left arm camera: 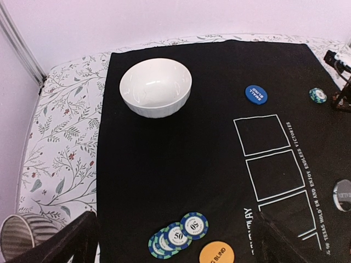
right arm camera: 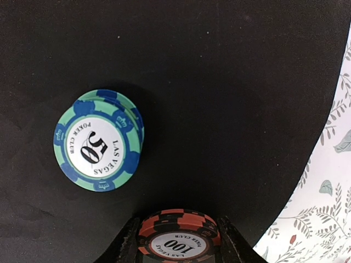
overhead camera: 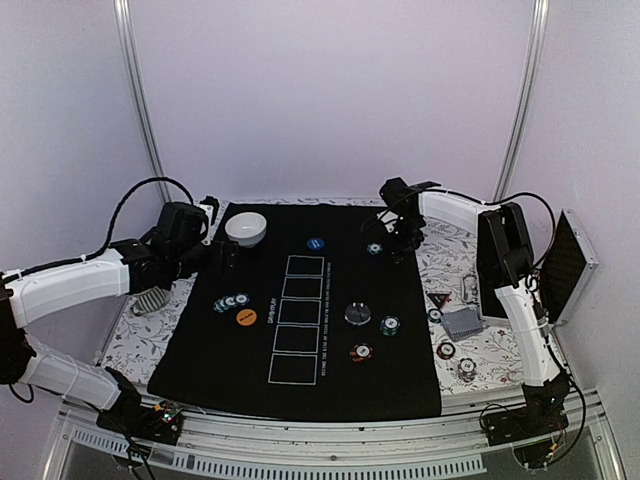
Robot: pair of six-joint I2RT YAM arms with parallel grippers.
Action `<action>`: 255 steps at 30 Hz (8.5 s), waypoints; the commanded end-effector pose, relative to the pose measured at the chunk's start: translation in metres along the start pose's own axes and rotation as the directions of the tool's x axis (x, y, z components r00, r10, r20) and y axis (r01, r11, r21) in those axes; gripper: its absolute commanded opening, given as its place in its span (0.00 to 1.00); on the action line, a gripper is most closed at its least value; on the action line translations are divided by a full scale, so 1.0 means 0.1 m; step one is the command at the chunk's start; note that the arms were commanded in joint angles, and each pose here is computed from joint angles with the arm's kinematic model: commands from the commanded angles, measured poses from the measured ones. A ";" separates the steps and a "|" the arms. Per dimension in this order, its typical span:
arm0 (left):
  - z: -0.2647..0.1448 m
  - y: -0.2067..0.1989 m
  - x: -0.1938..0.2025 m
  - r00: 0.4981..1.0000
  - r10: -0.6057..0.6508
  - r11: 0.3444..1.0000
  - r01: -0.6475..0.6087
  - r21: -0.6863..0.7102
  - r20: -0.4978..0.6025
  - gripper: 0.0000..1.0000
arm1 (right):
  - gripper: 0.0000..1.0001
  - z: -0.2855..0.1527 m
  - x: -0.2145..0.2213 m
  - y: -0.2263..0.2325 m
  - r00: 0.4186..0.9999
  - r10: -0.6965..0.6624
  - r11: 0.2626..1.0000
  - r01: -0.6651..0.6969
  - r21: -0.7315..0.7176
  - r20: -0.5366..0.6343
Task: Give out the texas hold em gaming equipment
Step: Place the poker chips pile in the small blind area, then pick up the pile of poker chips from the center of the board, then pass from the right arm to the left, then place the poker chips pile at the big blind area.
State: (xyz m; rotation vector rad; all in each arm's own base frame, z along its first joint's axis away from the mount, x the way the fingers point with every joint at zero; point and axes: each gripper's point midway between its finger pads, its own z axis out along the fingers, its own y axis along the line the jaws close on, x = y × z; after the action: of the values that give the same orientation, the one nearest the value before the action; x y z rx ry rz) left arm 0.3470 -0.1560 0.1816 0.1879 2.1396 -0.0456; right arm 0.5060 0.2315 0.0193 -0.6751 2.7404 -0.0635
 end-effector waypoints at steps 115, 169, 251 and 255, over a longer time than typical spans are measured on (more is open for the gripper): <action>-0.01 -0.05 0.02 1.000 0.012 1.000 -0.012 0.014 -0.001 0.98 | 0.37 -0.68 2.94 0.62 0.905 0.250 0.966 -0.258 0.023 -0.344; -0.58 -1.85 0.70 0.878 -0.157 0.453 0.470 0.757 -0.452 0.80 | 0.04 -1.93 1.03 3.16 0.929 -0.304 0.827 0.367 -0.425 0.211; -0.05 0.36 1.91 0.542 -0.717 0.549 0.827 0.124 -0.440 0.02 | 0.95 -1.83 1.10 2.69 0.916 -0.358 0.912 0.385 -0.143 0.183; -0.04 0.43 2.04 0.531 -0.728 0.565 0.823 0.061 -0.434 0.25 | 0.95 -1.83 1.09 2.70 0.913 -0.363 0.910 0.391 -0.141 0.186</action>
State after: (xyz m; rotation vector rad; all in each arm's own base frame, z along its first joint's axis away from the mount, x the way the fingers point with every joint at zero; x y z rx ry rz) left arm 0.2505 -0.0996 0.0304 -0.6480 2.3689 -0.9711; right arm 0.2332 0.4196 0.1132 -1.2196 2.4741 0.1427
